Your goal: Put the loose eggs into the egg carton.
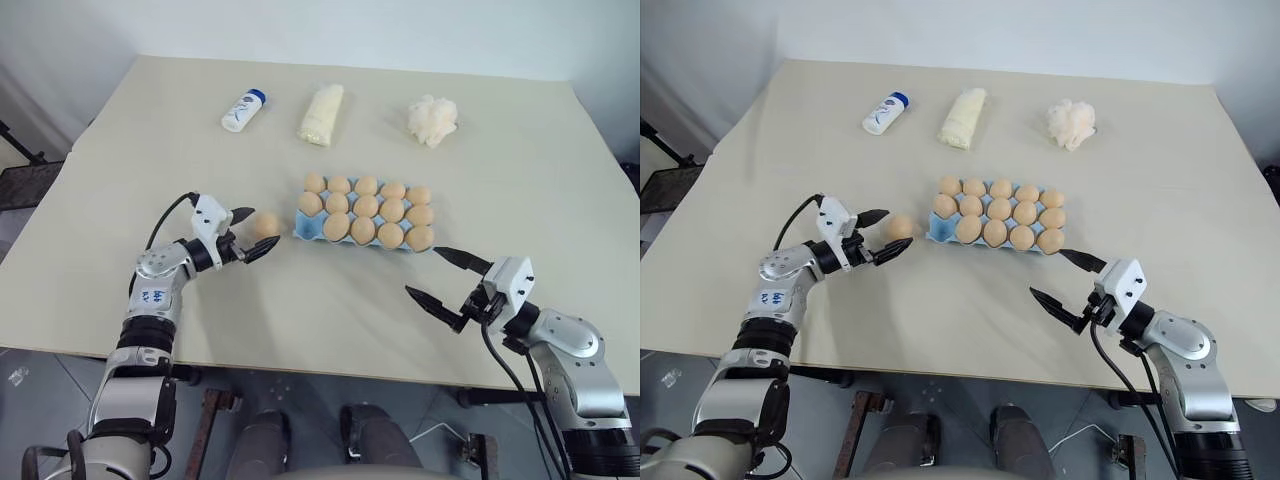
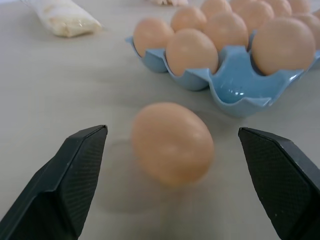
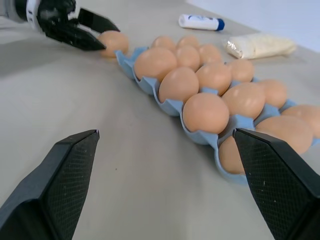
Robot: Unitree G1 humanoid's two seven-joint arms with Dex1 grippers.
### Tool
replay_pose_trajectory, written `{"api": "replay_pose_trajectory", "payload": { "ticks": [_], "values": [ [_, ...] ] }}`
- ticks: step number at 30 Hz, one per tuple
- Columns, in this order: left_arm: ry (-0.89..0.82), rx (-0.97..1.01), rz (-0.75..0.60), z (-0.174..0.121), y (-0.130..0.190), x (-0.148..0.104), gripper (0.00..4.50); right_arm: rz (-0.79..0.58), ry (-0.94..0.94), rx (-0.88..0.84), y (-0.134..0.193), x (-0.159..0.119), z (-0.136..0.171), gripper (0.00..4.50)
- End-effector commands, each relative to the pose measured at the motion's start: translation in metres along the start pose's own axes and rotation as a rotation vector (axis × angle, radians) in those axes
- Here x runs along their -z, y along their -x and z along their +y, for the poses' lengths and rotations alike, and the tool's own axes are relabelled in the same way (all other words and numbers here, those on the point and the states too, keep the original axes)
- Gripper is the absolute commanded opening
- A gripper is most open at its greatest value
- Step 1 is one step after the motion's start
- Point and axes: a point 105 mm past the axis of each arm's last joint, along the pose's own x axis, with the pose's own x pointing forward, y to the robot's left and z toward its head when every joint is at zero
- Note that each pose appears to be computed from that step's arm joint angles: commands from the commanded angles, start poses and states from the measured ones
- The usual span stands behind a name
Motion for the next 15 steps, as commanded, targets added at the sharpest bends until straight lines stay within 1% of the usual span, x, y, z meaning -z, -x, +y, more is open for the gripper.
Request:
{"api": "replay_pose_trajectory", "payload": {
  "ticks": [1, 2, 3, 4, 5, 9, 10, 11, 15],
  "values": [
    [-0.030, -0.038, -0.015, 0.006, -0.011, -0.007, 4.47, -0.042, 0.035, 0.022, 0.001, -0.013, 0.000, 4.50],
    [-0.019, -0.053, -0.025, 0.008, -0.014, -0.009, 4.47, -0.043, 0.034, 0.024, 0.001, -0.014, 0.001, 4.50],
    [-0.011, -0.060, -0.032, 0.009, -0.016, -0.010, 4.08, -0.044, 0.034, 0.025, 0.001, -0.014, 0.003, 4.50],
    [-0.010, -0.057, -0.036, 0.009, -0.018, -0.010, 3.91, -0.044, 0.034, 0.026, 0.001, -0.014, 0.004, 4.50],
    [-0.009, -0.042, -0.041, 0.007, -0.020, -0.011, 3.62, -0.044, 0.033, 0.028, 0.001, -0.014, 0.005, 4.50],
    [-0.022, -0.015, -0.059, 0.004, -0.020, -0.014, 2.30, -0.040, 0.030, 0.035, 0.003, -0.012, 0.007, 4.50],
    [-0.029, -0.008, -0.073, 0.003, -0.019, -0.017, 2.11, -0.038, 0.030, 0.037, 0.003, -0.012, 0.007, 4.50],
    [-0.026, 0.011, -0.094, 0.002, -0.018, -0.021, 2.03, -0.038, 0.030, 0.038, 0.004, -0.012, 0.007, 4.50],
    [-0.058, 0.092, -0.183, -0.007, -0.018, -0.042, 2.03, -0.034, 0.028, 0.042, 0.005, -0.012, 0.008, 4.50]
  ]
}}
